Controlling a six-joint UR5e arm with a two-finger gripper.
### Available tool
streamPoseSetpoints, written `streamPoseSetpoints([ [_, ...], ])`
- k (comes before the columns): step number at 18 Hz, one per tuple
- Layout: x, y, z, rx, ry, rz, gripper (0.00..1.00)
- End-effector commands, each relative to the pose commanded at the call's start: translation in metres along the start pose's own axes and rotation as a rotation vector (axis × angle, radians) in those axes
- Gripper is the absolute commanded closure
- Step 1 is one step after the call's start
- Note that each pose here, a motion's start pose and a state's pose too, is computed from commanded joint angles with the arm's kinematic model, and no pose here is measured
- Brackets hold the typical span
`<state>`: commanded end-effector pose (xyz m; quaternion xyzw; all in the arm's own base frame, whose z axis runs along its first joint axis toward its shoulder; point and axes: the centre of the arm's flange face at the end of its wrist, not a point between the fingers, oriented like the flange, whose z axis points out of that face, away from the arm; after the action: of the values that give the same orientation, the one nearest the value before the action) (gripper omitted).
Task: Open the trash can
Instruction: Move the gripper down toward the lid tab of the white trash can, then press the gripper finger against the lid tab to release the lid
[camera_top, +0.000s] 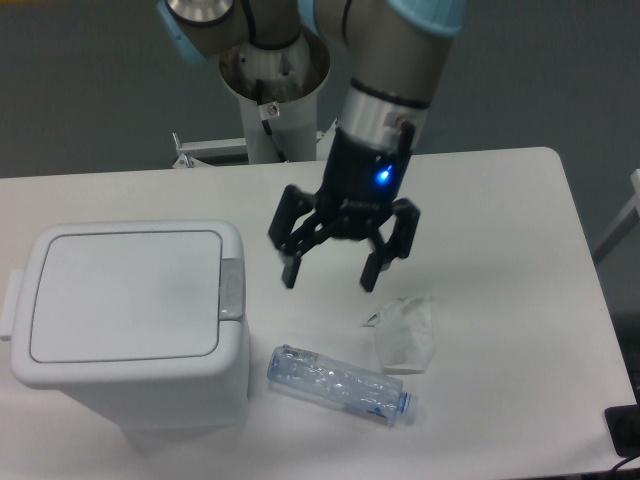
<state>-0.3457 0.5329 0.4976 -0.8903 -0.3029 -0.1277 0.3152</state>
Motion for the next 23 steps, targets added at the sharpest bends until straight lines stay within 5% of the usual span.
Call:
streamPoseSetpoints([
  [23,0.013,0.03,0.028,-0.064,-0.009,0.023,0.0],
])
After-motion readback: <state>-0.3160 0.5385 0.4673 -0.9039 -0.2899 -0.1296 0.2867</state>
